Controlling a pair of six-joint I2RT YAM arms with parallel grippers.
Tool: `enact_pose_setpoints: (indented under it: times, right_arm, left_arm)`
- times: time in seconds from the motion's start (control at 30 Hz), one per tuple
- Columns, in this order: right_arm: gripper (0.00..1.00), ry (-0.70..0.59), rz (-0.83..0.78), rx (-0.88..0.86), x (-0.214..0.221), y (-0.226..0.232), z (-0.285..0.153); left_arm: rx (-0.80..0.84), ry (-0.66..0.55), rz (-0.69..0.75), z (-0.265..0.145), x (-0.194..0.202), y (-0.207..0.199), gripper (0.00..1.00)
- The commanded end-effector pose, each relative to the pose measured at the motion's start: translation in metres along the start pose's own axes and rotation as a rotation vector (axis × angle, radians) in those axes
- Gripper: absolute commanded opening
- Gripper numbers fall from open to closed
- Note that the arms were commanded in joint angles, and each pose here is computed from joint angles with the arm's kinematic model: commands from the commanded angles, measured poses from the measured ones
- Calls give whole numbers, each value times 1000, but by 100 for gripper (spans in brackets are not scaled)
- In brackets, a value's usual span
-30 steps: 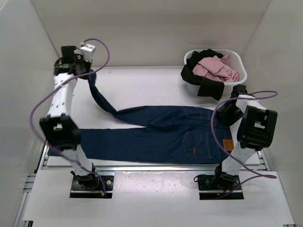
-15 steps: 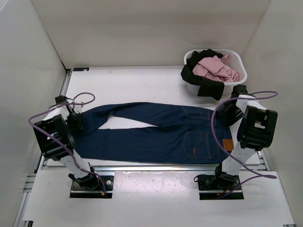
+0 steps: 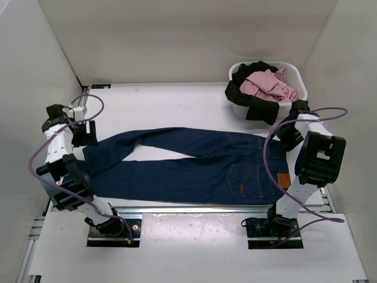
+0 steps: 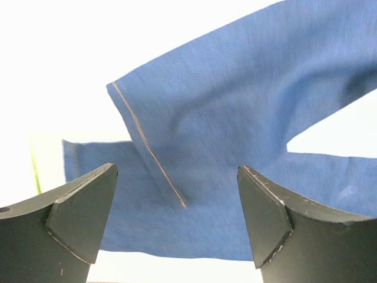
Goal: Fold and stack the trousers
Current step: Flatten the trousers out, then fold the trousers
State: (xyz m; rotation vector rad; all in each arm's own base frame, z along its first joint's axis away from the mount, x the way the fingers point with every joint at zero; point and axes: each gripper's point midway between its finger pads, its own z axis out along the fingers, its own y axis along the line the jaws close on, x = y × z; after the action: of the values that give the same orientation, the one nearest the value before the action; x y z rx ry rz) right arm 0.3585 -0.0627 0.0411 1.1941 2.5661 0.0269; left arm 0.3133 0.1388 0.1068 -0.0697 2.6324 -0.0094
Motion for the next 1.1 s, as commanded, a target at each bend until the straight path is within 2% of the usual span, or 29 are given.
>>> enact_pose_setpoints:
  times: [0.0,0.13,0.27,0.4,0.5,0.57,0.67,0.7,0.73,0.77,0.87,0.9,0.93,1.03,1.07]
  right_arm:
    - [75,-21,-21,-22,-19,16,-9]
    - [80,-33,-21,-31,-34,27,-10]
    - [87,-11,0,-40,-40,38,-4]
    - [87,40,72,-39,-31,41,6]
    - [87,140,114,75,-6,20,16]
    - [87,158,107,157,4,1,20]
    - [87,174,148,205,13,-14,25]
    - [87,187,175,208,13,-18,28]
    - [87,200,193,223,18,-20,35]
    - [84,196,206,222,14,-23,40]
    - [58,174,210,256,9,-27,49]
    - [34,166,208,268,7,-28,52]
    - [23,157,206,276,4,-29,50]
    - [1,113,179,261,-10,-25,42]
    - [0,96,164,256,-15,-24,35]
  left_arm:
    - [-40,22,-55,8,-13,15,94]
    - [-125,147,-76,41,-2,42,96]
    - [-136,255,-56,78,11,53,96]
    - [-109,348,1,108,29,48,96]
    - [-91,379,19,115,38,43,93]
    - [-74,388,34,117,41,37,81]
    - [-45,397,38,121,46,32,21]
    - [-42,405,37,123,49,32,14]
    - [-46,395,38,123,45,33,14]
    - [-43,379,38,123,39,34,14]
    - [-73,328,46,119,15,43,14]
    - [-81,309,48,118,7,45,14]
    - [-92,279,63,113,-5,49,14]
    - [-154,143,101,91,-62,61,14]
    - [-184,68,138,76,-95,61,14]
